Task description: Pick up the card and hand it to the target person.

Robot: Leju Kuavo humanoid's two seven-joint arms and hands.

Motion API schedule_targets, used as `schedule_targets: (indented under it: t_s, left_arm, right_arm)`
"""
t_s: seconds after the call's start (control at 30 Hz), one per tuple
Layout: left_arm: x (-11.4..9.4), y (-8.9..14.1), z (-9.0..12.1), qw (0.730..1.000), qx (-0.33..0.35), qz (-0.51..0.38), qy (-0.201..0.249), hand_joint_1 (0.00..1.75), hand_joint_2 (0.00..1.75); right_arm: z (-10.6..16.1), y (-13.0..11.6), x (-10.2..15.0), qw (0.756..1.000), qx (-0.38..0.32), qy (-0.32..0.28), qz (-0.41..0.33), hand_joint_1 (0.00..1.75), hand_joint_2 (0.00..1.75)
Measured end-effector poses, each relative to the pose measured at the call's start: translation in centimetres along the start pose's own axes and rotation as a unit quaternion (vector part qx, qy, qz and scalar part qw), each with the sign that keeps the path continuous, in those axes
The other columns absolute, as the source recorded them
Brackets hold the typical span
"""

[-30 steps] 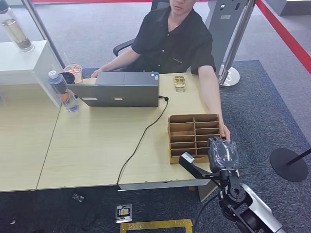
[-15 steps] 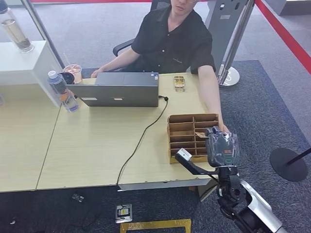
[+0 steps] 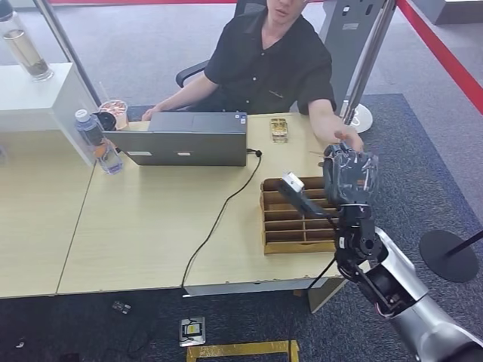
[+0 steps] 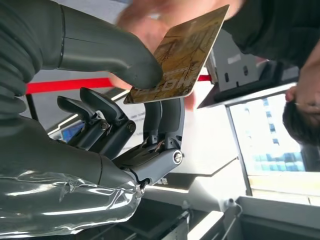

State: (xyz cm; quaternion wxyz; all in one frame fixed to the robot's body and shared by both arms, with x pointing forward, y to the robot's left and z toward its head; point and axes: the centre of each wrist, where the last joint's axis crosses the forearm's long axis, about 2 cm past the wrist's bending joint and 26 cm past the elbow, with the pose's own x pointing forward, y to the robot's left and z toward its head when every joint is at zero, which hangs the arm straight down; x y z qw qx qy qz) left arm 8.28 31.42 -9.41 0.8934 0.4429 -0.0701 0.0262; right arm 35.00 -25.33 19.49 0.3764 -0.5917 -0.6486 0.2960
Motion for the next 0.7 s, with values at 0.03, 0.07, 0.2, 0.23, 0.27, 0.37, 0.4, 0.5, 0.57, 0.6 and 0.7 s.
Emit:
schedule_targets:
  t_s: [0.03, 0.07, 0.2, 0.23, 0.27, 0.37, 0.4, 0.5, 0.57, 0.6, 0.7]
  left_arm:
    - [0.0, 0.0, 0.0, 1.000, 0.000, -0.001, -0.004, 0.00, 1.75]
    - [0.1, 0.0, 0.0, 1.000, 0.000, -0.001, -0.008, 0.00, 1.75]
    - [0.1, 0.0, 0.0, 1.000, -0.001, 0.000, -0.022, 0.00, 1.75]
    - [0.1, 0.0, 0.0, 1.000, -0.001, 0.000, -0.025, 0.00, 1.75]
    - [0.1, 0.0, 0.0, 1.000, -0.001, 0.001, -0.027, 0.00, 1.75]
    - [0.1, 0.0, 0.0, 1.000, -0.001, 0.002, -0.030, 0.00, 1.75]
    - [0.1, 0.0, 0.0, 1.000, -0.001, 0.003, -0.030, 0.00, 1.75]
    - [0.1, 0.0, 0.0, 1.000, -0.001, 0.003, -0.029, 0.00, 1.75]
    - [0.0, 0.0, 0.0, 1.000, -0.001, 0.004, -0.024, 0.00, 1.75]
    - [0.0, 0.0, 0.0, 1.000, -0.001, 0.004, -0.020, 0.00, 1.75]
    - [-0.1, 0.0, 0.1, 1.000, -0.001, 0.003, -0.009, 0.00, 1.75]
  right_arm:
    - [-0.6, 0.4, -0.2, 1.000, 0.006, 0.003, 0.006, 1.75, 1.75]
    - [-1.1, 0.8, -0.4, 1.000, 0.012, 0.007, 0.012, 1.75, 1.75]
    - [-2.6, 2.3, -1.1, 0.998, 0.035, 0.018, 0.041, 1.25, 1.75]
    - [-2.9, 2.6, -1.2, 0.998, 0.040, 0.019, 0.048, 0.82, 1.75]
    - [-3.0, 3.0, -1.3, 0.997, 0.044, 0.020, 0.056, 0.38, 1.75]
    - [-3.3, 3.8, -1.5, 0.996, 0.049, 0.020, 0.072, 0.00, 1.75]
    - [-3.3, 4.0, -1.6, 0.996, 0.049, 0.020, 0.075, 0.00, 1.75]
    - [-3.2, 4.5, -1.7, 0.996, 0.041, 0.021, 0.078, 0.00, 1.75]
    - [-3.0, 4.7, -1.8, 0.997, 0.029, 0.026, 0.074, 0.00, 1.75]
    - [-2.8, 4.7, -1.8, 0.997, 0.021, 0.030, 0.070, 0.00, 1.75]
    - [-2.0, 4.8, -1.8, 0.997, 0.002, 0.044, 0.059, 0.00, 1.75]
